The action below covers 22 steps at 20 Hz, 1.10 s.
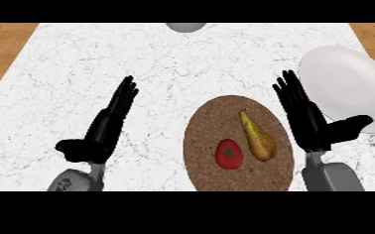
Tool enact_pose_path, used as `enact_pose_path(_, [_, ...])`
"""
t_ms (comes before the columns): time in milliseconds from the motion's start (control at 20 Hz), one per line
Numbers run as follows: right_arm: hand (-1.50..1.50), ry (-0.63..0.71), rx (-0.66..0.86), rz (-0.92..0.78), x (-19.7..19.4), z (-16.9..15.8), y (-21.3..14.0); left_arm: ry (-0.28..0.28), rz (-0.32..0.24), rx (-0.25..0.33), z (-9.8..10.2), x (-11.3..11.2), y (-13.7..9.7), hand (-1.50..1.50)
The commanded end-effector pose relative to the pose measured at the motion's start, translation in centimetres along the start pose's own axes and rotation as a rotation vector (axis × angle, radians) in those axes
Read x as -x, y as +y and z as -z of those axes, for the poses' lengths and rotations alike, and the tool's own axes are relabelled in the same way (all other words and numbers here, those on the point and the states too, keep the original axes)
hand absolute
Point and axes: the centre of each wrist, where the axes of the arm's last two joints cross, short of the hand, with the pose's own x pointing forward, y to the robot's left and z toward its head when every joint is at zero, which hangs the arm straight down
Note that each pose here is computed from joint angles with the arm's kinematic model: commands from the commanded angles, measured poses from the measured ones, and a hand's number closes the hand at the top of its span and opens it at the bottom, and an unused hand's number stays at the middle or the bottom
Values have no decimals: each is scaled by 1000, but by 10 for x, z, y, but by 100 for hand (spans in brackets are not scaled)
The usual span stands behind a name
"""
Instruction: Pick the tomato from the placemat and place it in the plate
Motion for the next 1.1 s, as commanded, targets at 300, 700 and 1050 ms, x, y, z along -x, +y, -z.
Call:
enact_pose_path(300, [150,-138,129,-841,-114,4,-82,389,27,-192,-42,43,32,0])
enact_pose_path(700, [-150,-403,508,-533,-78,-63,-22,510,-18,-228,-42,50,39,0])
enact_pose_path(1050, [-150,-214,324,-764,-113,-93,-12,500,-17,-207,-34,27,56,0])
